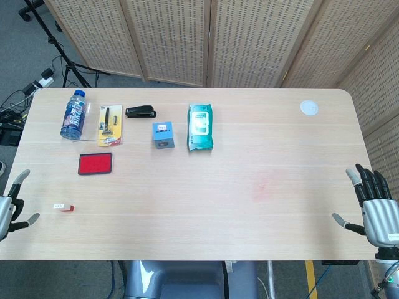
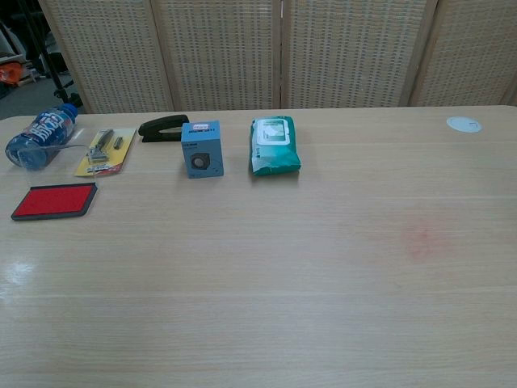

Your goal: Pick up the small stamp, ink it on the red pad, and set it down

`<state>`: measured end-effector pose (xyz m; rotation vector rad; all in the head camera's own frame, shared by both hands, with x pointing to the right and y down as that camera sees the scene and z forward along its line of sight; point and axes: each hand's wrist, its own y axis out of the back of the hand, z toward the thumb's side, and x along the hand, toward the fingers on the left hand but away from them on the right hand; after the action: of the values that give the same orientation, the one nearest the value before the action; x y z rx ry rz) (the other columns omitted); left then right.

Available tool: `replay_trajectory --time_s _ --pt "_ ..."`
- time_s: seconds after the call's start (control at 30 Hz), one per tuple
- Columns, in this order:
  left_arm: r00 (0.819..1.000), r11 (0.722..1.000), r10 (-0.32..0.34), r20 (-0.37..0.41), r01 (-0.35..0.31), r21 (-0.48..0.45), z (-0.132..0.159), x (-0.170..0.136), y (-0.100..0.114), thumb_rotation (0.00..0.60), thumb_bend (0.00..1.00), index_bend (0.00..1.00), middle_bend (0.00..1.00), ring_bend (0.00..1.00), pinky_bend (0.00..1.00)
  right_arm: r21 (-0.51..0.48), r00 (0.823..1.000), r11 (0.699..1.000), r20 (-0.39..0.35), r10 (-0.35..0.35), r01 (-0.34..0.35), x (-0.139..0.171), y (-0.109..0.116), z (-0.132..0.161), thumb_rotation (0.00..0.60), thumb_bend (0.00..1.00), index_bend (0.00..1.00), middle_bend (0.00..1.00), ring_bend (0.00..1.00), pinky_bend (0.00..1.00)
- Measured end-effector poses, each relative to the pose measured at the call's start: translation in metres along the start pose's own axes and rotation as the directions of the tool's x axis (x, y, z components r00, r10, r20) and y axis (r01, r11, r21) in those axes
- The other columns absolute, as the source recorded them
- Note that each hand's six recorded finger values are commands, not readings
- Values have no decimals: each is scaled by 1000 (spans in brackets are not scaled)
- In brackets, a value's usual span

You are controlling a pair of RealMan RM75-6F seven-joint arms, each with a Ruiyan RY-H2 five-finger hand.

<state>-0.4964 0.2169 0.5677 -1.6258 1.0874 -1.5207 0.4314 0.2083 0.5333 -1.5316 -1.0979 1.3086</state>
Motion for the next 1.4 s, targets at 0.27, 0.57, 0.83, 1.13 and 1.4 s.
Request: replay_trajectory --time_s 0.27,0.57,0.83,1.13,1.4 --pt "991 991 -129 -46 126 -54 -19 8 -28 600 213 263 977 1000 1000 5 1000 1000 -1 6 -6 0 -2 1 600 0 0 0 0 0" --pt "964 965 -251 -85 242 -96 -27 19 -59 600 309 361 977 1000 1000 -3 1000 1000 0 7 -7 0 -1 0 600 0 0 0 0 0" --pt "958 963 -265 -109 257 -82 -28 23 -68 600 365 403 978 1000 1000 -16 1000 1000 6 7 -7 0 1 -2 600 0 0 0 0 0" --pt "950 958 -285 -125 278 -72 -26 31 -79 600 360 409 978 1000 1000 -20 1000 1000 7 11 -11 0 2 -3 600 0 0 0 0 0" --pt "943 951 -307 -127 301 -71 -21 34 -95 600 363 435 979 1000 1000 -24 1000 1000 8 13 -12 -1 2 -3 600 0 0 0 0 0"
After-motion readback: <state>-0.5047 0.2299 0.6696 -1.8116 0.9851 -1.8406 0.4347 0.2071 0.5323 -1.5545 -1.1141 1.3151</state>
